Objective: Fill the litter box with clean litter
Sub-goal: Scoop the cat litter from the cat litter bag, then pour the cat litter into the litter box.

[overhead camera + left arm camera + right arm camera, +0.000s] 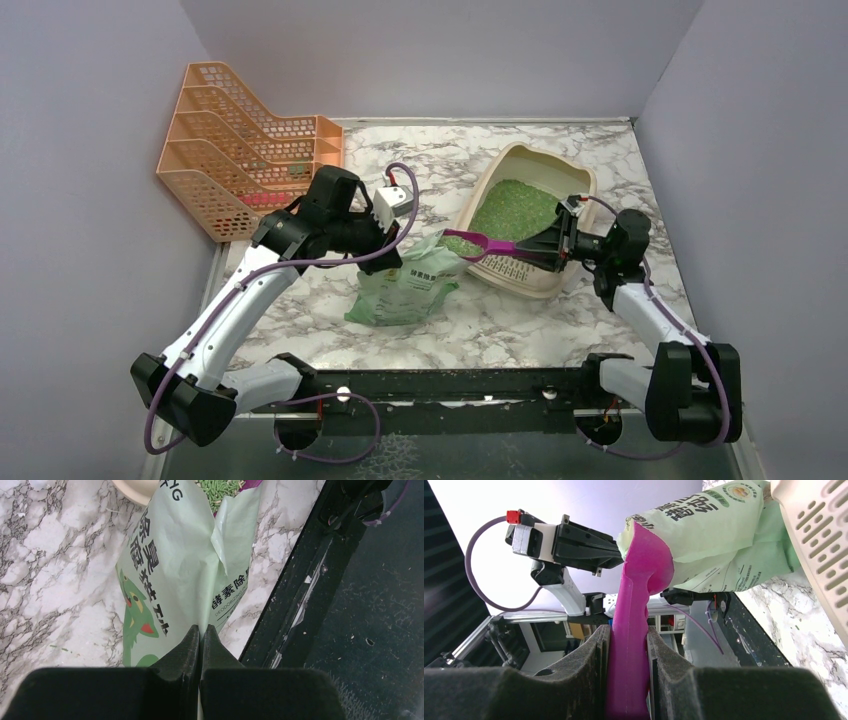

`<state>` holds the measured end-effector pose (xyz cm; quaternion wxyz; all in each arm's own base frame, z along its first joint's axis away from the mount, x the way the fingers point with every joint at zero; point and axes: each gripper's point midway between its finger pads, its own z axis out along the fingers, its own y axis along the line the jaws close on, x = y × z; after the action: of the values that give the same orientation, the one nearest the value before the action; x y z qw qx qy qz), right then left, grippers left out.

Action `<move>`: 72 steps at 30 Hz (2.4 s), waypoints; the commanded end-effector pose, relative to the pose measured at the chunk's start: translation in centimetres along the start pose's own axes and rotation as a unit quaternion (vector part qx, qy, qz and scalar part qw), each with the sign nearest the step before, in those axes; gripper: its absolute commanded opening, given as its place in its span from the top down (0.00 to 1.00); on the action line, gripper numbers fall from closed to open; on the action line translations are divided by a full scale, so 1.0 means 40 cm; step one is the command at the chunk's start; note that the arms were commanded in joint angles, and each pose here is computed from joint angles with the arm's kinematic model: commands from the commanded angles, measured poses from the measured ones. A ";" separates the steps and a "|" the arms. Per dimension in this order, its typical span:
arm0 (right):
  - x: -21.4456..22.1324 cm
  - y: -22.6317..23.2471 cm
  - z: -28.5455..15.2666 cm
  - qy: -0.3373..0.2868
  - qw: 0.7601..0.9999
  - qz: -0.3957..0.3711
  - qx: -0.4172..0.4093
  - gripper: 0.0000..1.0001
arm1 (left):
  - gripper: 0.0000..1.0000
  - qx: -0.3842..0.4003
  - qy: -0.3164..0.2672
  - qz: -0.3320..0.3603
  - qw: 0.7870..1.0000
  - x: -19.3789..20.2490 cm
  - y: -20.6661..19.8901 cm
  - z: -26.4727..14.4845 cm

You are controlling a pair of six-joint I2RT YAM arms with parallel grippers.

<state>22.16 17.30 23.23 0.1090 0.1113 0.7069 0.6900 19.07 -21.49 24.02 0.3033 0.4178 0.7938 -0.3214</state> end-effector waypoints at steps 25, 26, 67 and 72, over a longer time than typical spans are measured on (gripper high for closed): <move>-0.033 0.057 -0.067 -0.041 0.998 -0.038 0.009 0.99 | 1.00 0.007 0.002 -0.001 1.000 0.000 -0.017 -0.015; -0.034 0.059 -0.069 -0.042 0.998 -0.041 0.009 0.99 | 1.00 0.005 0.002 -0.001 1.000 0.000 -0.016 -0.015; -0.211 -0.035 -0.303 -0.321 0.911 -0.098 0.239 0.99 | 0.33 -0.129 -0.102 0.027 0.986 -0.105 0.056 -0.096; -0.201 -0.040 -0.295 -0.305 0.917 -0.101 0.237 0.99 | 0.30 -0.145 -0.125 0.032 0.981 -0.130 0.061 -0.115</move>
<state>26.61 3.77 22.55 0.3647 0.2732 0.7743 0.4391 21.73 -19.61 28.05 0.4221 0.3669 0.7889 -0.2547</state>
